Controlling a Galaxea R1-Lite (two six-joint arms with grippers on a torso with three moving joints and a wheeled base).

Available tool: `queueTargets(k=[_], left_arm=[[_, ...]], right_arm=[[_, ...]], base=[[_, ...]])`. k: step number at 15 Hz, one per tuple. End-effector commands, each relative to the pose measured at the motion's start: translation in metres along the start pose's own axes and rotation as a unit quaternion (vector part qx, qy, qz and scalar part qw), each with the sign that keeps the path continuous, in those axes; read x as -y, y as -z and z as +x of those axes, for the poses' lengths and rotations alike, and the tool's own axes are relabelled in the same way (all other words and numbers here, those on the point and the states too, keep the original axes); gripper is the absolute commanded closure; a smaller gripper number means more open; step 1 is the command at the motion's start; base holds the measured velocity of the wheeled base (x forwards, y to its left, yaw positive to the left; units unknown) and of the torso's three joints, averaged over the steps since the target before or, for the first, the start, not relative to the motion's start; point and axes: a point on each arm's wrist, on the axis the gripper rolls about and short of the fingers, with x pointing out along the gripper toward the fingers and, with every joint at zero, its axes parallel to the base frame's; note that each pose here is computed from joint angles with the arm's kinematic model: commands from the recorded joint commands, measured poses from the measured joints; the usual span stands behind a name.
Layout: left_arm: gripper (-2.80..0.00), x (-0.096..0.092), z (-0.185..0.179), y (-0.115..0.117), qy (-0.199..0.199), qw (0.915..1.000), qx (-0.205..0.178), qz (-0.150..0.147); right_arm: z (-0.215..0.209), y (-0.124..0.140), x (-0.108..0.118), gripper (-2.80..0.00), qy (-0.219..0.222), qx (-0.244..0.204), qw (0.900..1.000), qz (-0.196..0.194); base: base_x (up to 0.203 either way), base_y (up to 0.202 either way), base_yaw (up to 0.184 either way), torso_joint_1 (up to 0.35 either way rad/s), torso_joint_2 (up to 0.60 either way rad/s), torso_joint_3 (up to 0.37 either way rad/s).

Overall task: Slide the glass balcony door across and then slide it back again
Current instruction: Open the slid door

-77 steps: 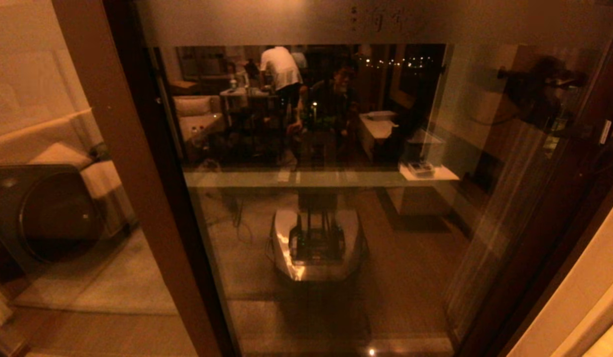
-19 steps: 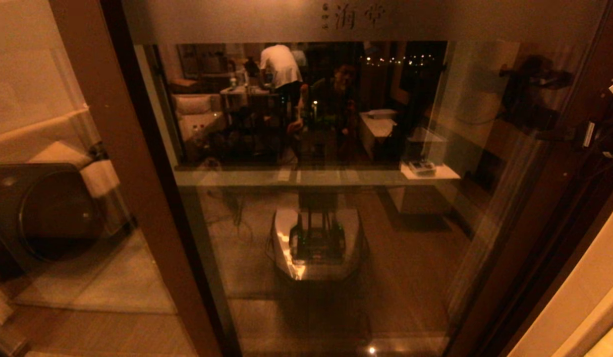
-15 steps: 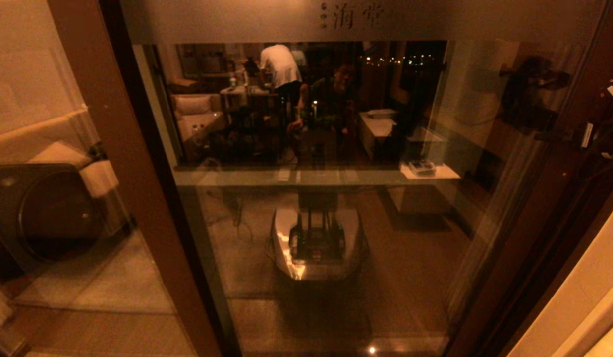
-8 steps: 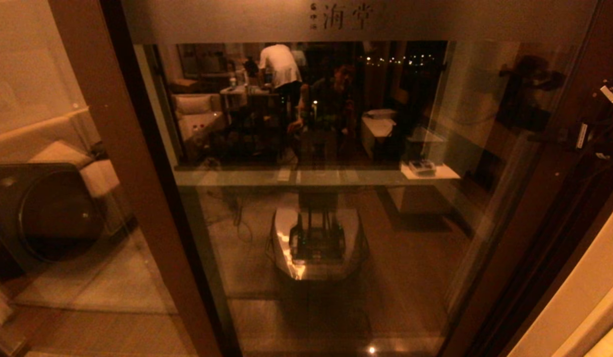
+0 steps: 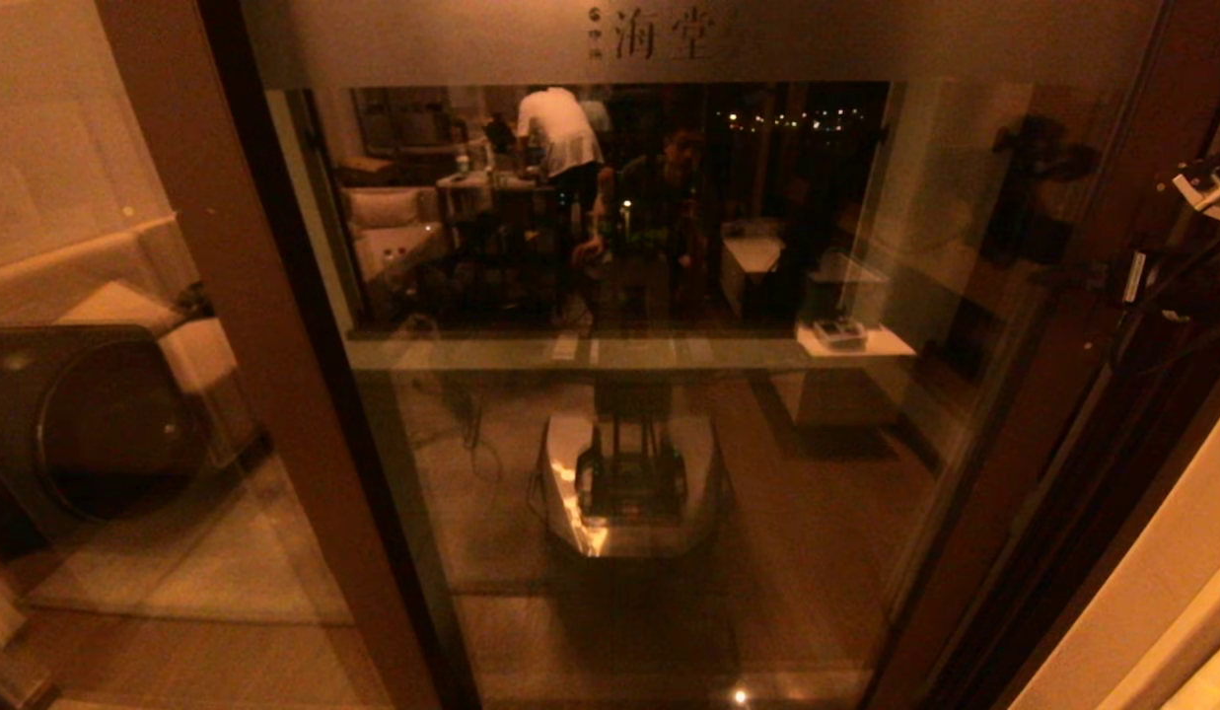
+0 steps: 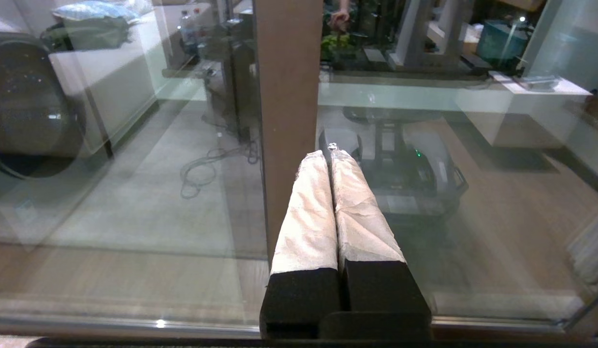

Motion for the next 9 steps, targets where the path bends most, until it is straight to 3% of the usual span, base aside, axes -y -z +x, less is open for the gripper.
queueTargets(k=[1, 9], left_arm=[[0.00, -0.0001, 0.0013, 0.0060, -0.001, 0.9999, -0.010, 0.000], [0.00, -0.0001, 0.0013, 0.0060, -0.001, 0.9999, -0.010, 0.000]], right_arm=[[-0.0005, 0.0007, -0.0065, -2.80, -0.010, 0.000, 1.000, -0.002], [-0.0029, 0.0004, -0.0018, -2.80, -0.003, 0.002, 1.000, -0.001]], base=[[0.000, 0.000, 0.000, 0.000, 0.00, 0.000], [0.000, 0.000, 0.000, 0.000, 0.00, 0.000]])
